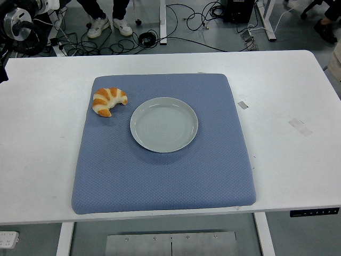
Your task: Place the bread on the table
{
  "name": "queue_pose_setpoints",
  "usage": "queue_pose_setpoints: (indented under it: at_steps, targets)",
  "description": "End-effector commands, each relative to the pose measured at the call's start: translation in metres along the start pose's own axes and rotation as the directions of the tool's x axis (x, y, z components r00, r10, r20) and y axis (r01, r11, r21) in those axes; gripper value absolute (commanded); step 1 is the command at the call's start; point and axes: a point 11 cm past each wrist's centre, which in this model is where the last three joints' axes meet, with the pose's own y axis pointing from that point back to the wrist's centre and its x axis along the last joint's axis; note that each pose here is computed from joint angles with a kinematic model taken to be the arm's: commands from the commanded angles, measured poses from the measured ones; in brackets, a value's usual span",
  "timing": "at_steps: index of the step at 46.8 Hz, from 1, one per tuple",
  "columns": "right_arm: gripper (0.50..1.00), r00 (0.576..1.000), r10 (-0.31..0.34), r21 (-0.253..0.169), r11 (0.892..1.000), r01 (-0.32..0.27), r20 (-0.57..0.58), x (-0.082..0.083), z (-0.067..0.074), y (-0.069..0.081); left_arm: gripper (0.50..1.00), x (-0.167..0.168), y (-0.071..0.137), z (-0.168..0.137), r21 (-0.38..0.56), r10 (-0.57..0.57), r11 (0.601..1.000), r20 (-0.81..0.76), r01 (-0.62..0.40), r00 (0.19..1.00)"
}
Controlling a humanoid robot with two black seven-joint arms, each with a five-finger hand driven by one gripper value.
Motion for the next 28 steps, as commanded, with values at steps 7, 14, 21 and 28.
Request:
queue_pose_setpoints:
  at_steps: [7, 14, 21, 28]
  targets:
    - [1.000, 1.000, 0.000, 0.000, 1.000, 0.000, 0.000, 0.000, 0.000, 0.000, 0.942, 0.012, 0.002, 0.002, -0.017, 0.032, 0.999, -0.062, -0.033, 0.998]
    - [1.000, 1.000, 0.000, 0.000, 1.000, 0.000, 0.000, 0.000, 0.000, 0.000, 0.942, 0.018, 0.003, -0.004, -0.014, 0.049, 0.999, -0.113, -0.051, 0.992]
    - [1.000, 1.000, -0.014, 0.004, 1.000, 0.014, 0.006, -0.005, -0.002, 0.000, 0.942, 0.019, 0.003, -0.008, -0.007, 0.050, 0.999, -0.116, -0.051, 0.992]
    - [1.000, 1.000, -0.019, 0.002, 1.000, 0.019, 0.006, -0.006, -0.001, 0.000, 0.942, 0.019, 0.003, -0.010, -0.004, 0.049, 0.999, -0.117, -0.050, 0.992]
